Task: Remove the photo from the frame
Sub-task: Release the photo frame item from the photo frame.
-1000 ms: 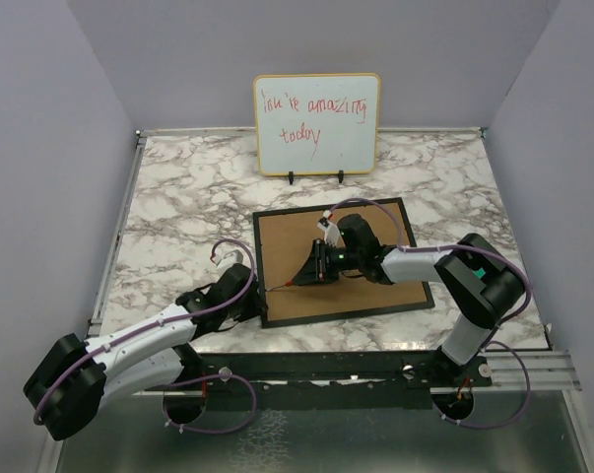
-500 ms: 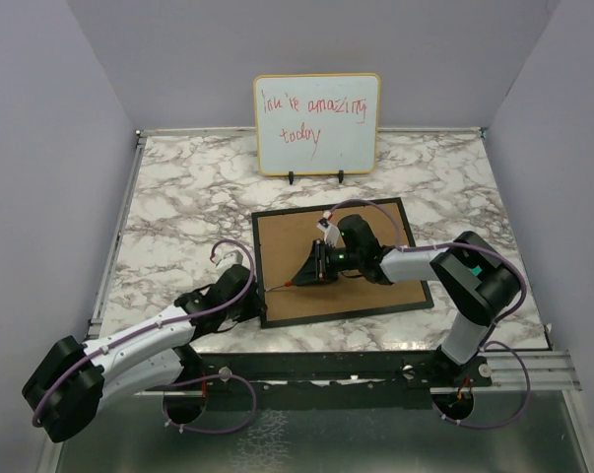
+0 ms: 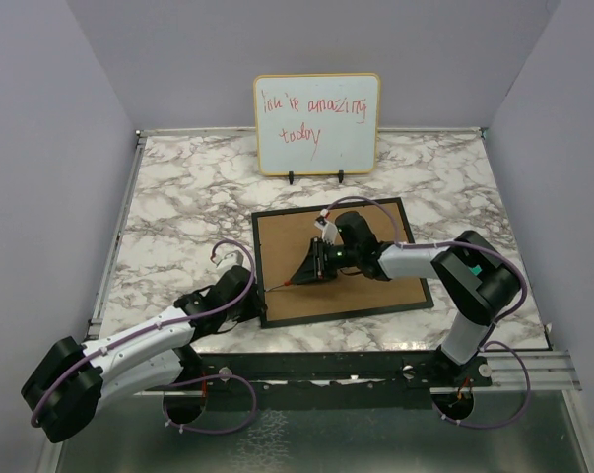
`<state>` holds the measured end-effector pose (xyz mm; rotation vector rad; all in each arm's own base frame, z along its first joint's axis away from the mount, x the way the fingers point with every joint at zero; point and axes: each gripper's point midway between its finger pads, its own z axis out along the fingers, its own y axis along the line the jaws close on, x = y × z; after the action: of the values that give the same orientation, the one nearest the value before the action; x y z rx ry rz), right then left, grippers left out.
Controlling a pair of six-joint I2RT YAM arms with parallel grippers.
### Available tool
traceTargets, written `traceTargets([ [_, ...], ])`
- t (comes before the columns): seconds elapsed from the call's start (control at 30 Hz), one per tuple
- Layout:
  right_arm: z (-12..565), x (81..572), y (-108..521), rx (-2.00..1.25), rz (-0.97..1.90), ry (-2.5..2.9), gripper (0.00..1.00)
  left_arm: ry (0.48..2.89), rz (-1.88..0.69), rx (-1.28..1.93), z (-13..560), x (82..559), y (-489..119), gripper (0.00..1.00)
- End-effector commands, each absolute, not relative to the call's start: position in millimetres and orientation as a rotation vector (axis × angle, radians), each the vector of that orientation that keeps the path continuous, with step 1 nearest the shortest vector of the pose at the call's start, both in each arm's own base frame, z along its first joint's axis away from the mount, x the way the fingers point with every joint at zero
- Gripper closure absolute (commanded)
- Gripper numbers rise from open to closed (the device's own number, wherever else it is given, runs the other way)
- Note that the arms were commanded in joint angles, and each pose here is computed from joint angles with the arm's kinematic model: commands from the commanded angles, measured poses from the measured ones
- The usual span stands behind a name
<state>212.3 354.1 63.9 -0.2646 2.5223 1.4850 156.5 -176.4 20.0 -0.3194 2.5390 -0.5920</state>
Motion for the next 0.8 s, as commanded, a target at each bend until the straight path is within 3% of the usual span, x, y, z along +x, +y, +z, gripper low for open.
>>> traceTargets([
  [0.0,52.1,209.9,354.2,-0.306,1.400,2.598,1.00,2.689,-0.430,-0.242,-15.1,124.8,-149.8,1.00],
  [0.77,72.3,219.6,370.8,-0.370,1.115,2.652,1.00,2.661,-0.456,-0.241,-10.7,126.9,-151.6,1.00],
])
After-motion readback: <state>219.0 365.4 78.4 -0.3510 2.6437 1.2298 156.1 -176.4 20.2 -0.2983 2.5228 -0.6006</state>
